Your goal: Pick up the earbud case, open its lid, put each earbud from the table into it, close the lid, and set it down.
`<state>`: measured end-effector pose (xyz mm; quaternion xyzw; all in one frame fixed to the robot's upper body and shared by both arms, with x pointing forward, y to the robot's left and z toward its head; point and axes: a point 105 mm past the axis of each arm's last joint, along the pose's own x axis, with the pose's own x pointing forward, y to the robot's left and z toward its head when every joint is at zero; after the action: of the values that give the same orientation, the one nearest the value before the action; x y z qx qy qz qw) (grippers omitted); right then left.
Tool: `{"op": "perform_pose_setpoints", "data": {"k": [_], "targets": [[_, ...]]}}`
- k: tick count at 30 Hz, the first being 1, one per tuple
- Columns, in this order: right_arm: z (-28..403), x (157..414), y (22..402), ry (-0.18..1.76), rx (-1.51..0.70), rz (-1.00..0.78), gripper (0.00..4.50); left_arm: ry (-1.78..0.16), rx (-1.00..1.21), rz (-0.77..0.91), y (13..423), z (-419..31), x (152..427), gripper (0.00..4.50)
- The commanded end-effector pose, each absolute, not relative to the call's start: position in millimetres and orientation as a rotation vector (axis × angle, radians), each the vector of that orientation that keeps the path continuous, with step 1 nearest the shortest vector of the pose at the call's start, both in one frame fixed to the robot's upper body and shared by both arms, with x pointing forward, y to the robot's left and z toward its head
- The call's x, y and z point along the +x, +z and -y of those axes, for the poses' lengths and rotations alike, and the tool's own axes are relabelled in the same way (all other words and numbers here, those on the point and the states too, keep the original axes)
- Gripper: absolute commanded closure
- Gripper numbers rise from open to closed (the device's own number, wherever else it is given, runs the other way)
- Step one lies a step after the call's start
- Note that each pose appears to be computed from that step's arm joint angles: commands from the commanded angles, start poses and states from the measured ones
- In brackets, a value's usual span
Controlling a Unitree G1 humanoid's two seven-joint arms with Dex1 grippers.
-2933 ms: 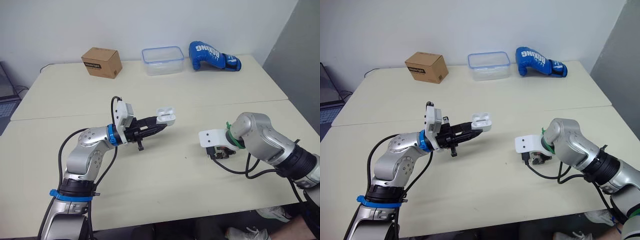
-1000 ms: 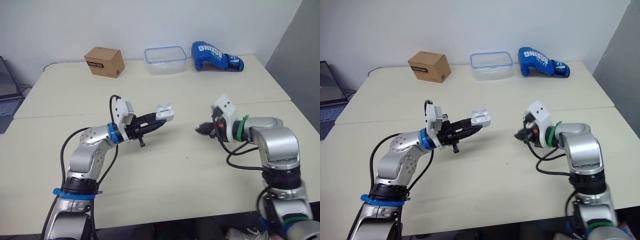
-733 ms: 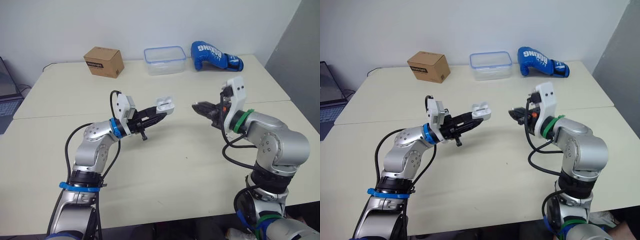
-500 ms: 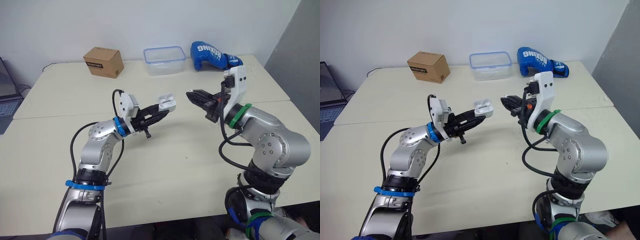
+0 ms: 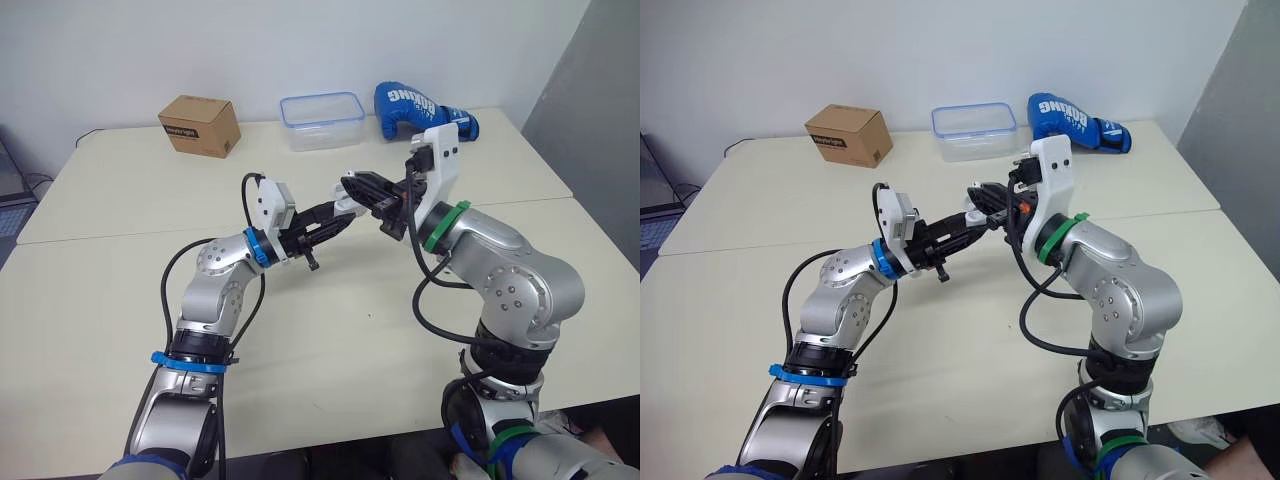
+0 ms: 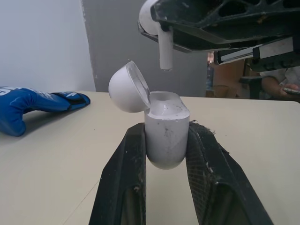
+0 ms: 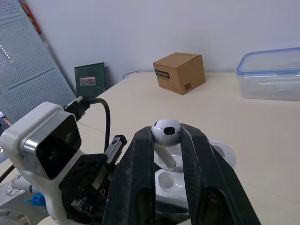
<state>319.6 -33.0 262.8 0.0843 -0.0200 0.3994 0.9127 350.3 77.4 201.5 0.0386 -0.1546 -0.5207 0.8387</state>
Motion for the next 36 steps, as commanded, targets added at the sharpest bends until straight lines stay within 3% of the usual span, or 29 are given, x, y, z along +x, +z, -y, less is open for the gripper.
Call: {"op": "perform_pose_setpoints", "data": {"k": [1,31,32,36], "targets": [[26.7,315.3,273.4,0.835,0.17,0.098,4.1,-1.1,0.095,0.383,217.5,-72.6,350.1,3.7],[20.1,321.8,259.6,0.708,0.257,0.036,4.1,-1.056,0.01,0.442,244.5,-53.1,360.2,3.7],[19.9,321.7,259.5,0.708,0.258,0.035,3.36,-1.057,0.011,0.443,244.9,-53.3,360.3,3.7],[21.2,321.4,259.8,0.706,0.244,0.041,2.01,-1.056,0.013,0.447,245.6,-53.5,360.7,3.7]]}}
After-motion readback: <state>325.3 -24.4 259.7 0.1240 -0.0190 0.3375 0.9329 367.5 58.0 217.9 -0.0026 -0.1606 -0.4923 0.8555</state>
